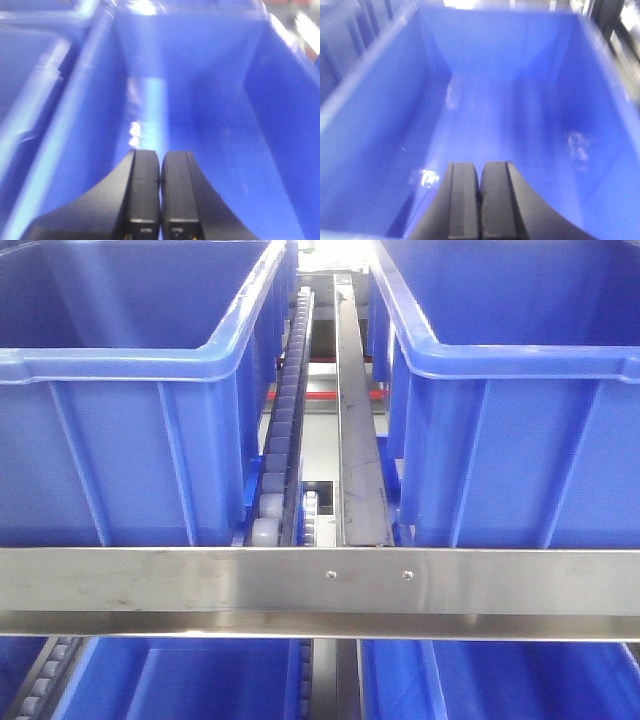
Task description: Pick and sort blue part to right shelf
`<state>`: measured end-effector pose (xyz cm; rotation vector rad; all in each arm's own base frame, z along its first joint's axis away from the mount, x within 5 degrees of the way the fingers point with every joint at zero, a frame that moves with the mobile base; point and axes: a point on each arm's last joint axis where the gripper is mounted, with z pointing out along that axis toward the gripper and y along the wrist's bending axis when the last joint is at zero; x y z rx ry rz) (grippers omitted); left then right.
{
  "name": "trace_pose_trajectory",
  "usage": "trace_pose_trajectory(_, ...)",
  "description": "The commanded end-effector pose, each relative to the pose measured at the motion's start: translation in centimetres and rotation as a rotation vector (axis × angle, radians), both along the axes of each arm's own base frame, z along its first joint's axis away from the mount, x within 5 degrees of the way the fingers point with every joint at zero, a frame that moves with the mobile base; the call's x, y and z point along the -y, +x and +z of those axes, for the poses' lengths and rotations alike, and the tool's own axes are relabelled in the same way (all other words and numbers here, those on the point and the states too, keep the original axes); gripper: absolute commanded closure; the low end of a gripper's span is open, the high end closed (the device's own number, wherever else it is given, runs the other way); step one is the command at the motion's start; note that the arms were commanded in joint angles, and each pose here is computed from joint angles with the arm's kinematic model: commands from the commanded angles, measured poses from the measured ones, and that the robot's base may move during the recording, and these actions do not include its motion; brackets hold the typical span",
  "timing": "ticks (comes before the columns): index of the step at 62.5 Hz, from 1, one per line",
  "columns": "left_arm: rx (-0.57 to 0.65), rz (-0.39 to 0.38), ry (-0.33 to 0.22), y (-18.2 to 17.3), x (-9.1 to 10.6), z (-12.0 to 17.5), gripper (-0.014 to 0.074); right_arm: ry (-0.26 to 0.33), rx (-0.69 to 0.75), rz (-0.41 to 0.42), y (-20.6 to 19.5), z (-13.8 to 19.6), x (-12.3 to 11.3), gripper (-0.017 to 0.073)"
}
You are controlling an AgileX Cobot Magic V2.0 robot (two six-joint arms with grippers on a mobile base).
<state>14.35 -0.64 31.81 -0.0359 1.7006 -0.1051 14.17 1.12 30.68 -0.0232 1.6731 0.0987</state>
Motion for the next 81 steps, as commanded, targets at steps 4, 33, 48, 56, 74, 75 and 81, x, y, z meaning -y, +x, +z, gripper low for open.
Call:
trace_pose_trajectory(4, 0.186, 0.024, -0.017, -3.2, -0.3, 0.8, 0.0461, -0.006, 0.183, -0.001, -2.1, 1.3, 0.2, 0.0531)
trace_pose_trajectory(33, 0.343, 0.023, -0.023, -7.8, -0.5, -0.6, 0.0461, 0.004, 0.305, -0.003, -5.6, 1.1, 0.5, 0.0531)
trace_pose_trajectory(48, 0.343, 0.023, -0.023, -7.8, -0.5, -0.6, 0.0461, 0.004, 0.305, -0.003, -5.6, 1.1, 0.5, 0.0531)
trace_pose_trajectory(56, 0.343, 0.023, -0.023, -7.8, -0.5, -0.6, 0.0461, 0.004, 0.305, -0.003, -5.6, 1.1, 0.5, 0.0531)
trace_pose_trajectory(74, 0.343, 0.023, -0.023, -7.8, -0.5, -0.6, 0.0461, 0.006, 0.323, -0.004, -6.9, -1.0, 0.6, 0.0531)
trace_pose_trajectory(75, 0.343, 0.023, -0.023, -7.8, -0.5, -0.6, 0.0461, 0.006, 0.324, -0.006, -7.1, -1.2, 0.6, 0.0531)
trace_pose_trajectory(81, 0.343, 0.023, -0.023, -7.8, -0.5, -0.6, 0.0461, 0.039, 0.328, -0.027, -7.9, -3.3, 0.8, 0.0531)
